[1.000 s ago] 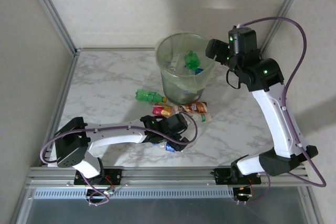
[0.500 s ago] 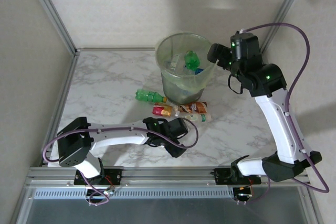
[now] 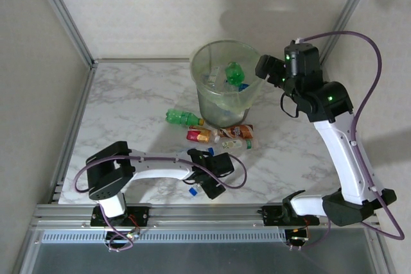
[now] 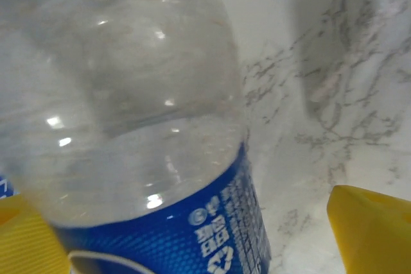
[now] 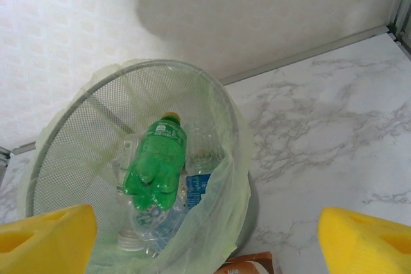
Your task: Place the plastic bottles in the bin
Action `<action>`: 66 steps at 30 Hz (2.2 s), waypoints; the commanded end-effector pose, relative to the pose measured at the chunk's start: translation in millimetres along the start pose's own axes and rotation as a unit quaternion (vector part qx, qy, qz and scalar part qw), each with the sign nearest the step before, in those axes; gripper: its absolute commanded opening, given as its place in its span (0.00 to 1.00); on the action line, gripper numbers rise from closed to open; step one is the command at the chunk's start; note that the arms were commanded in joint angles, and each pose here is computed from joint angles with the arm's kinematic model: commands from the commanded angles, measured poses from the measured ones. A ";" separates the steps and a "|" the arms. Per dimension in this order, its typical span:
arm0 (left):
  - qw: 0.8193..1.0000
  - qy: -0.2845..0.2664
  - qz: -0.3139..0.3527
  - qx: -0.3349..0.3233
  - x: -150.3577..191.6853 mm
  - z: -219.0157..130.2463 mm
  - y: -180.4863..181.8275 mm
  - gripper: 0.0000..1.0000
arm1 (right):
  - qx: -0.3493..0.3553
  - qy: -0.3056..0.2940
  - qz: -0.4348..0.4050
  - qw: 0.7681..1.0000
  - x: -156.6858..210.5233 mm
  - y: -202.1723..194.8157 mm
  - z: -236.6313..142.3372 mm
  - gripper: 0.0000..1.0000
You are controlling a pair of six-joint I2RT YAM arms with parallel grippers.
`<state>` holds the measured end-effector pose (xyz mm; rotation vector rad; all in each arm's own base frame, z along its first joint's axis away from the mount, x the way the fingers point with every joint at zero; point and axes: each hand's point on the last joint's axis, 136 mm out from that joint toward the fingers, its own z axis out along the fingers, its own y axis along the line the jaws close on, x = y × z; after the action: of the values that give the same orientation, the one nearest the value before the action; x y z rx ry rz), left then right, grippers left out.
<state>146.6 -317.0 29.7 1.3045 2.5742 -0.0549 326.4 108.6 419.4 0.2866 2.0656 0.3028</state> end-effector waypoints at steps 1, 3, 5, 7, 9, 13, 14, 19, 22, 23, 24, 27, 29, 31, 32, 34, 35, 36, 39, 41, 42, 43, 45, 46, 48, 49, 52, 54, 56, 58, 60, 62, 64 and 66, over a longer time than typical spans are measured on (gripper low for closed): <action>0.999 0.000 0.013 -0.032 -4.3 0.9 6.7 0.91 | -0.002 -0.022 0.018 1.000 -8.3 -4.4 -9.8 0.87; 0.999 -0.008 0.003 -0.038 -8.3 0.2 8.4 0.86 | -0.001 -0.024 0.018 1.000 -8.0 -6.8 -12.3 0.85; 0.999 -0.010 -0.003 -0.034 -9.8 0.0 7.3 0.83 | -0.002 -0.027 0.020 0.999 -8.3 -7.8 -15.1 0.83; 0.999 -0.008 -0.004 -0.033 -10.4 -1.6 5.5 0.79 | -0.003 -0.029 0.021 0.999 -8.5 -8.5 -16.7 0.83; 0.999 -0.009 -0.004 -0.036 -11.3 -4.5 5.8 0.74 | -0.007 -0.032 0.023 0.999 -9.1 -8.2 -18.5 0.83; 0.999 -0.025 -0.012 -0.039 -17.0 -13.1 7.9 0.68 | -0.010 -0.035 0.024 0.999 -9.3 -7.9 -19.3 0.82; 0.999 -0.027 -0.014 -0.039 -18.5 -14.7 8.0 0.65 | -0.011 -0.036 0.025 0.999 -9.6 -8.1 -19.7 0.82; 0.999 -0.025 -0.016 -0.041 -18.0 -17.5 8.8 0.57 | -0.011 -0.039 0.025 0.999 -10.2 -8.3 -19.6 0.82; 0.999 -0.017 -0.014 -0.046 -15.7 -18.5 10.5 0.53 | -0.013 -0.041 0.024 0.999 -10.2 -7.9 -19.6 0.82; 0.999 -0.018 -0.015 -0.047 -16.8 -21.0 11.3 0.53 | -0.013 -0.041 0.024 0.999 -10.0 -8.1 -18.7 0.82; 0.999 -0.019 -0.016 -0.049 -18.4 -24.5 11.7 0.52 | -0.014 -0.042 0.024 0.999 -10.2 -7.7 -18.9 0.82; 0.998 -0.029 -0.009 -0.059 -30.5 -45.9 11.2 0.52 | -0.013 -0.043 0.022 0.999 -11.1 -7.1 -17.6 0.82; 0.997 -0.049 -0.004 -0.059 -42.7 -67.7 9.6 0.51 | -0.005 -0.052 0.025 0.998 -14.5 -10.4 -20.0 0.81; 0.995 -0.073 -0.009 -0.059 -56.7 -90.7 11.5 0.51 | 0.002 -0.066 0.031 0.997 -19.9 -15.0 -24.5 0.79; 0.994 -0.089 -0.013 -0.057 -65.4 -104.2 11.8 0.50 | 0.007 -0.074 0.035 0.997 -22.6 -17.7 -27.4 0.78; 0.991 -0.124 -0.023 -0.052 -83.8 -132.2 12.4 0.50 | 0.014 -0.088 0.042 0.995 -27.7 -22.3 -32.8 0.78; 0.988 -0.146 -0.030 -0.051 -94.5 -148.5 14.3 0.50 | 0.017 -0.093 0.045 0.994 -29.6 -24.4 -35.1 0.77; 0.984 -0.166 -0.037 -0.051 -104.6 -163.4 16.1 0.50 | 0.019 -0.098 0.047 0.994 -31.3 -26.0 -36.5 0.77; 0.968 -0.236 -0.066 -0.057 -136.8 -214.5 30.5 0.49 | 0.023 -0.103 0.048 0.993 -33.1 -28.1 -37.7 0.77; 0.948 -0.288 -0.096 -0.091 -157.6 -250.2 51.9 0.49 | 0.022 -0.104 0.048 0.993 -33.8 -28.0 -37.8 0.77; 0.940 -0.308 -0.111 -0.099 -164.9 -264.5 60.9 0.51 | 0.021 -0.104 0.048 0.993 -33.6 -28.2 -37.7 0.76; 0.931 -0.327 -0.128 -0.098 -173.5 -277.6 69.5 0.51 | 0.019 -0.103 0.049 0.993 -33.5 -27.3 -37.2 0.76; 0.913 -0.363 -0.165 -0.088 -188.0 -299.4 84.7 0.52 | 0.013 -0.103 0.051 0.993 -32.9 -25.7 -37.1 0.76; 0.904 -0.380 -0.182 -0.077 -194.7 -308.9 90.9 0.53 | 0.011 -0.103 0.052 0.993 -32.5 -25.2 -36.6 0.75; 0.881 -0.411 -0.220 -0.074 -207.3 -326.2 104.9 0.55 | 0.009 -0.103 0.053 0.993 -31.0 -24.9 -35.9 0.75; 0.869 -0.425 -0.242 -0.072 -213.8 -335.4 113.6 0.55 | 0.009 -0.102 0.053 0.993 -29.8 -25.5 -35.4 0.75; 0.838 -0.453 -0.298 -0.066 -232.0 -351.7 138.4 0.54 | 0.010 -0.101 0.053 0.993 -26.0 -28.3 -34.9 0.74; 0.819 -0.466 -0.329 -0.067 -241.8 -357.3 156.5 0.53 | 0.009 -0.100 0.054 0.993 -24.2 -28.9 -35.8 0.74; 0.797 -0.480 -0.363 -0.061 -248.6 -363.1 177.4 0.53 | 0.008 -0.099 0.056 0.994 -22.5 -30.1 -36.8 0.73; 0.771 -0.493 -0.399 -0.045 -253.0 -366.6 200.8 0.53 | 0.006 -0.097 0.057 0.994 -20.7 -30.5 -38.0 0.73; 0.751 -0.503 -0.427 -0.030 -255.1 -367.4 220.7 0.53 | 0.004 -0.093 0.057 0.994 -17.9 -30.6 -37.6 0.73; 0.739 -0.508 -0.442 -0.022 -257.2 -366.3 234.3 0.53 | 0.003 -0.089 0.057 0.994 -14.9 -30.7 -35.7 0.72; 0.734 -0.510 -0.448 -0.018 -258.8 -365.4 242.5 0.53 | 0.007 -0.084 0.055 0.995 -11.2 -31.7 -32.3 0.72; 0.735 -0.503 -0.454 -0.027 -256.8 -359.5 251.0 0.54 | 0.008 -0.080 0.054 0.995 -8.8 -31.8 -30.0 0.72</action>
<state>417.3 -310.8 444.1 -0.1672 1.9108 -0.5511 299.7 72.1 432.5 0.4046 1.9037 0.3022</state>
